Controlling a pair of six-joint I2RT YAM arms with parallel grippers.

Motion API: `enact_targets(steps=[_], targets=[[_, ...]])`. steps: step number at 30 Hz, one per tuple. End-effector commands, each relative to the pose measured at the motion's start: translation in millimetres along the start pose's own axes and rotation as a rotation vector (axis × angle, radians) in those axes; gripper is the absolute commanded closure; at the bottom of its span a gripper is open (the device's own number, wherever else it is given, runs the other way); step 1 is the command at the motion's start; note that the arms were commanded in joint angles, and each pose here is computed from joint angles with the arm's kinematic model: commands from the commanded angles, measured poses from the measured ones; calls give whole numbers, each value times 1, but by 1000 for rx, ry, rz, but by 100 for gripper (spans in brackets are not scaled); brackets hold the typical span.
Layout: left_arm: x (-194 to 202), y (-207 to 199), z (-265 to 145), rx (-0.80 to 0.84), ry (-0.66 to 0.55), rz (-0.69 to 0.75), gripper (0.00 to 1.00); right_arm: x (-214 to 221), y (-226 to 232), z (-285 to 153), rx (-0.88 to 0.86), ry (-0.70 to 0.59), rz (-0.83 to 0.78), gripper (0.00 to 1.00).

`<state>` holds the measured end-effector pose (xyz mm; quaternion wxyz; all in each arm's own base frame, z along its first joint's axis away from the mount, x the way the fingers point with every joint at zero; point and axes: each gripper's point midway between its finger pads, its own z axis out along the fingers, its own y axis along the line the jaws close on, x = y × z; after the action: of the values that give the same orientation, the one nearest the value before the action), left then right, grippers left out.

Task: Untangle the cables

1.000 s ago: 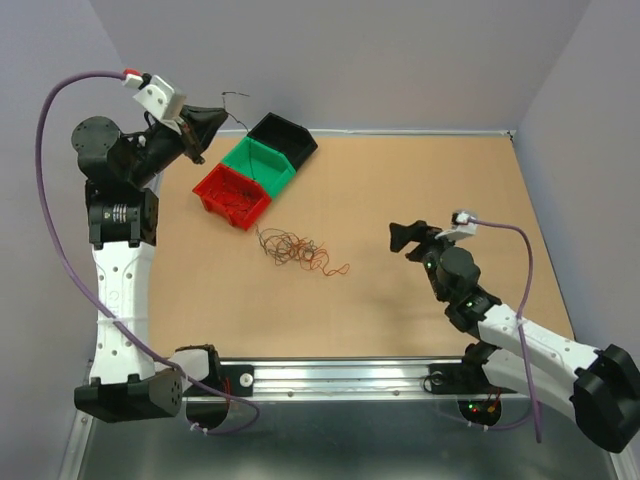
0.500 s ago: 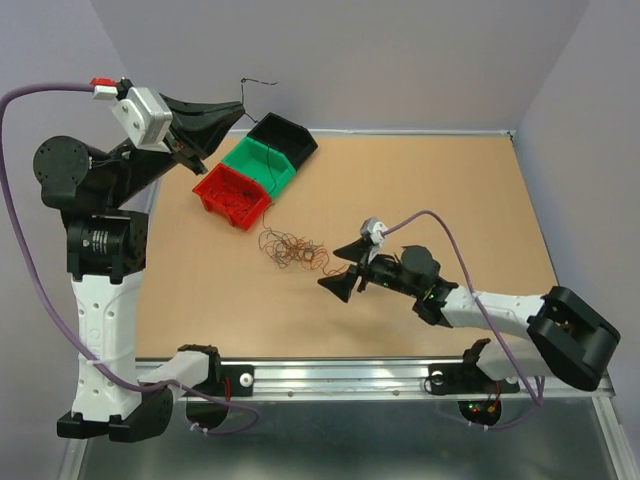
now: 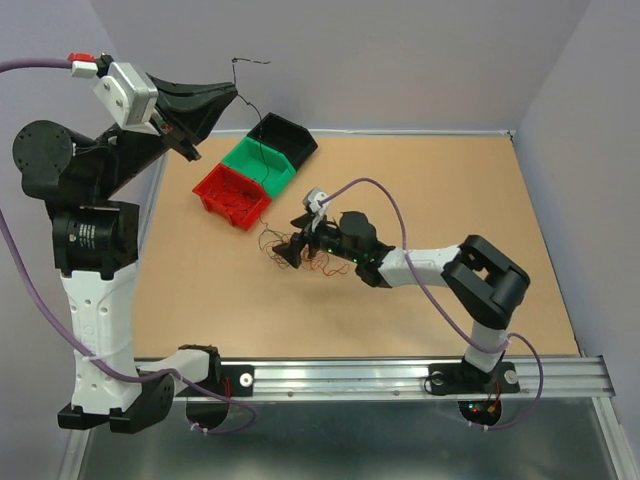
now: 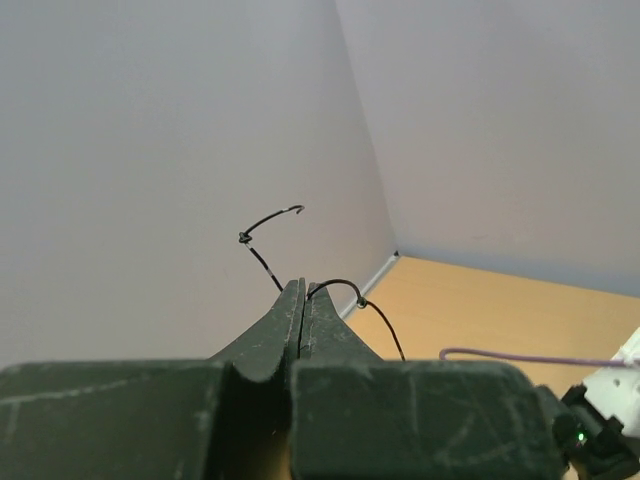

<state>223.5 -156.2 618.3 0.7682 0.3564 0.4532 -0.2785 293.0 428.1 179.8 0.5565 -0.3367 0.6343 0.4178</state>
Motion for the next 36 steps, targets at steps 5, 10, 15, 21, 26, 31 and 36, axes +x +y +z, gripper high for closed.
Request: enact_targets(steps=[5,10,15,21,26,31,36], targets=[[-57,31,-14,-234,-72,174,100,43,-22,63,84,42,-4,9],[-86,68,-36,-502,-121,209,100,108,-99,41,579,153,154,62],[-88,91,-58,-683,-119,234,100,132,-150,-21,857,182,369,99],[-30,114,-54,-719,10,239,100,107,-199,-114,1069,160,418,99],[26,110,-35,-603,63,191,100,84,-191,-147,1100,139,389,56],[60,137,-32,-671,123,209,100,40,-168,-144,975,16,440,0],[81,145,-25,-663,139,200,100,23,-162,-150,956,-46,459,0]])
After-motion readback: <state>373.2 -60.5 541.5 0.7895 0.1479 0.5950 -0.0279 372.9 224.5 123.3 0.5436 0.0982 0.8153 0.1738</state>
